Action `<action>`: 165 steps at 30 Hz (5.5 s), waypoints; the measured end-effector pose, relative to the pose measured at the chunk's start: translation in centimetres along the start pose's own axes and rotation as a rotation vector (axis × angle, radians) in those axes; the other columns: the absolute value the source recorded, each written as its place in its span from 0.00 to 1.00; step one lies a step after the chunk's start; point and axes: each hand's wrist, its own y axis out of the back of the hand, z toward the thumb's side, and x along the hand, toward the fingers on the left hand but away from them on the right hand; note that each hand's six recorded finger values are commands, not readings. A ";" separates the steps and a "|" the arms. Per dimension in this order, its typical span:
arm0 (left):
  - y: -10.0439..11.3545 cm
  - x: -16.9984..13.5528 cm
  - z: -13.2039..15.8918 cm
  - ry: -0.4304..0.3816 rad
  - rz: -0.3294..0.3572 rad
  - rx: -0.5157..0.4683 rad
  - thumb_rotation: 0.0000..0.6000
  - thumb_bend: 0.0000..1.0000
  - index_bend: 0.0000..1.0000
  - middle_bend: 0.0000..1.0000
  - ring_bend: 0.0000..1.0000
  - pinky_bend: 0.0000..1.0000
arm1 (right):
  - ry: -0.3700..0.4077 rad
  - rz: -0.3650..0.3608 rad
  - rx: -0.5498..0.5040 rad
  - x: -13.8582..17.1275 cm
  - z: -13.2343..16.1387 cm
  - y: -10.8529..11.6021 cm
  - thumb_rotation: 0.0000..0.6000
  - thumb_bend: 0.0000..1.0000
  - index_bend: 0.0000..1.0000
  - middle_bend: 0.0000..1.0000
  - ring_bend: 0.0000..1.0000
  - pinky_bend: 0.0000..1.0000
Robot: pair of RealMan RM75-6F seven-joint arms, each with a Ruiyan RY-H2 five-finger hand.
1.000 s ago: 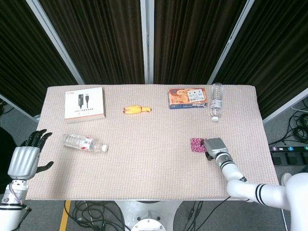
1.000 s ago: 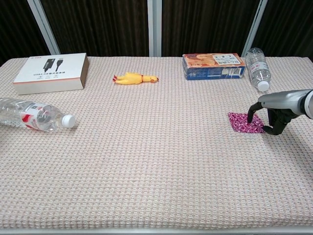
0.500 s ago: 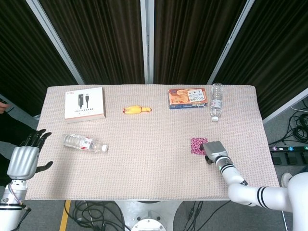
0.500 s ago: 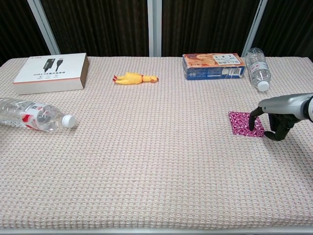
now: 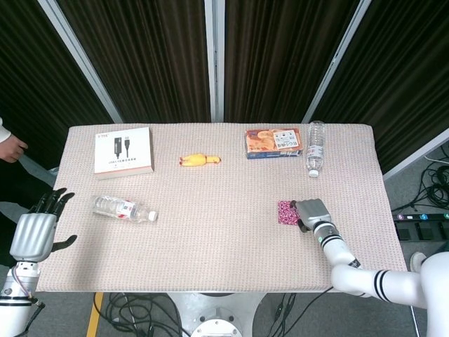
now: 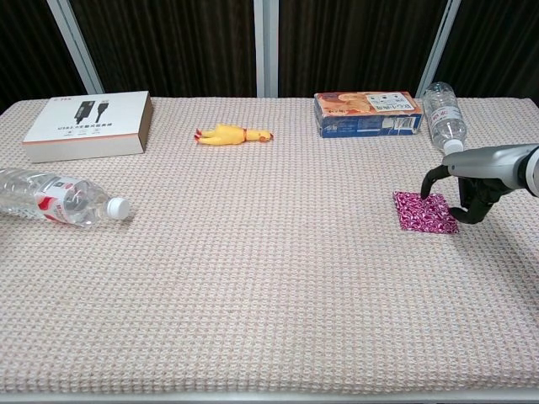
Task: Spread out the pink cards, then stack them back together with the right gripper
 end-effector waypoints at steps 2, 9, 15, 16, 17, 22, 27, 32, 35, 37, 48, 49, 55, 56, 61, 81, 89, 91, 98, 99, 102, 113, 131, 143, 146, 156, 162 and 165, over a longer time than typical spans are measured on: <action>0.0 0.0 0.0 -0.001 -0.001 0.000 1.00 0.06 0.22 0.23 0.16 0.38 | -0.007 0.002 -0.002 -0.2 -0.1 0.1 1.00 0.47 0.20 1.00 1.00 0.97; 0.0 0.1 -0.1 0.004 0.000 -0.001 1.00 0.06 0.22 0.23 0.16 0.38 | -0.019 0.028 0.001 -0.9 0.0 -0.2 1.00 0.47 0.20 1.00 1.00 0.97; 0.0 0.1 -0.1 0.002 -0.001 -0.001 1.00 0.06 0.22 0.23 0.16 0.38 | -0.024 0.039 0.009 -0.9 0.0 -0.6 1.00 0.47 0.20 1.00 1.00 0.97; 0.0 0.1 -0.1 0.003 -0.001 -0.001 1.00 0.06 0.22 0.23 0.16 0.38 | -0.024 0.041 0.009 -0.8 0.0 -0.7 1.00 0.47 0.20 1.00 1.00 0.97; 0.0 0.1 -0.1 0.003 -0.002 -0.001 1.00 0.06 0.22 0.23 0.16 0.38 | -0.024 0.043 0.010 -0.8 0.0 -0.8 1.00 0.47 0.20 1.00 1.00 0.97; -0.1 0.1 -0.1 0.004 -0.003 -0.001 1.00 0.06 0.22 0.23 0.16 0.38 | -0.024 0.051 0.015 -0.7 0.0 -1.0 1.00 0.47 0.21 1.00 1.00 0.97; 0.0 0.1 -0.1 0.002 -0.003 -0.002 1.00 0.06 0.22 0.23 0.16 0.38 | -0.021 0.054 0.017 -0.4 0.1 -1.2 1.00 0.47 0.22 1.00 1.00 0.97; 0.0 0.1 -0.1 0.002 -0.002 -0.002 1.00 0.06 0.22 0.23 0.16 0.38 | -0.020 0.059 0.020 -0.1 0.1 -1.4 1.00 0.47 0.22 1.00 1.00 0.97; 0.0 0.1 -0.1 0.003 -0.001 -0.003 1.00 0.06 0.22 0.23 0.16 0.38 | -0.019 0.066 0.023 0.0 0.1 -1.6 1.00 0.47 0.22 1.00 1.00 0.97; 0.1 0.1 -0.1 0.003 -0.001 -0.003 1.00 0.06 0.22 0.23 0.16 0.38 | -0.016 0.068 0.024 0.2 0.2 -1.7 1.00 0.47 0.22 1.00 1.00 0.97; 0.3 0.1 -0.4 0.014 0.003 -0.005 1.00 0.06 0.22 0.23 0.16 0.38 | 0.012 0.075 0.030 1.1 1.2 -1.8 1.00 0.47 0.24 1.00 1.00 0.97; 0.3 0.1 -0.5 0.016 0.004 -0.006 1.00 0.06 0.22 0.23 0.16 0.38 | 0.014 0.077 0.032 1.1 1.3 -1.9 1.00 0.47 0.24 1.00 1.00 0.97; 0.4 0.1 -0.6 0.019 0.007 -0.008 1.00 0.06 0.22 0.23 0.16 0.38 | 0.021 0.077 0.044 1.6 1.5 -2.2 1.00 0.47 0.24 1.00 1.00 0.97; 0.4 0.1 -0.6 0.019 0.007 -0.008 1.00 0.06 0.22 0.23 0.16 0.38 | 0.021 0.078 0.046 1.6 1.5 -2.2 1.00 0.47 0.24 1.00 1.00 0.97; 0.5 0.1 -0.6 0.021 0.007 -0.008 1.00 0.06 0.22 0.23 0.16 0.38 | 0.021 0.086 0.052 1.8 1.5 -2.5 1.00 0.47 0.25 1.00 1.00 0.97; 0.8 0.0 -0.8 0.026 0.016 -0.014 1.00 0.06 0.22 0.23 0.16 0.38 | 0.044 0.100 0.064 2.8 2.4 -3.1 1.00 0.47 0.27 1.00 1.00 0.97; 0.9 0.0 -0.9 0.029 0.020 -0.017 1.00 0.06 0.22 0.23 0.16 0.38 | 0.053 0.106 0.068 3.1 2.7 -3.3 1.00 0.47 0.29 1.00 1.00 0.97; 1.0 0.0 -0.9 0.030 0.022 -0.018 1.00 0.06 0.22 0.23 0.16 0.38 | 0.055 0.106 0.069 3.2 2.8 -3.3 1.00 0.47 0.29 1.00 1.00 0.97; 1.1 0.0 -1.0 0.031 0.024 -0.020 1.00 0.06 0.22 0.23 0.16 0.38 | 0.051 0.086 0.065 3.4 2.6 -2.7 1.00 0.47 0.30 1.00 1.00 0.97; 1.1 0.0 -1.0 0.032 0.025 -0.021 1.00 0.06 0.22 0.23 0.16 0.38 | 0.047 0.080 0.063 3.5 2.5 -2.5 1.00 0.47 0.30 1.00 1.00 0.97; 1.1 0.0 -1.1 0.032 0.025 -0.021 1.00 0.06 0.22 0.23 0.16 0.38 | 0.035 0.061 0.060 3.9 1.9 -1.7 1.00 0.47 0.30 1.00 1.00 0.97; 0.9 0.0 -1.0 0.029 0.015 -0.024 1.00 0.06 0.22 0.23 0.16 0.38 | -0.087 0.033 0.079 4.5 -2.0 -0.4 1.00 0.46 0.30 1.00 1.00 0.97; 0.7 0.1 -1.1 0.032 0.013 -0.022 1.00 0.06 0.22 0.23 0.16 0.38 | -0.142 0.053 0.070 2.4 -2.8 -1.0 1.00 0.46 0.28 1.00 1.00 0.97; 0.8 0.2 -1.3 0.036 0.015 -0.027 1.00 0.06 0.22 0.23 0.16 0.38 | -0.090 0.030 0.051 1.0 -0.2 -0.9 1.00 0.46 0.23 1.00 1.00 0.97; 0.8 0.2 -1.3 0.036 0.015 -0.027 1.00 0.06 0.22 0.23 0.16 0.38 | -0.084 0.032 0.051 0.9 0.1 -1.0 1.00 0.46 0.23 1.00 1.00 0.97; 0.9 0.2 -1.4 0.038 0.017 -0.029 1.00 0.06 0.22 0.23 0.16 0.38 | -0.097 0.016 0.061 1.3 -0.2 -0.3 1.00 0.46 0.29 1.00 1.00 0.97; 0.8 0.2 -1.3 0.036 0.015 -0.028 1.00 0.06 0.22 0.23 0.16 0.38 | -0.136 0.030 0.084 1.8 -1.4 -0.4 1.00 0.46 0.35 1.00 1.00 0.97; 0.8 0.2 -1.3 0.035 0.015 -0.027 1.00 0.06 0.22 0.23 0.16 0.38 | -0.150 0.046 0.092 1.9 -1.7 -0.6 1.00 0.46 0.36 1.00 1.00 0.97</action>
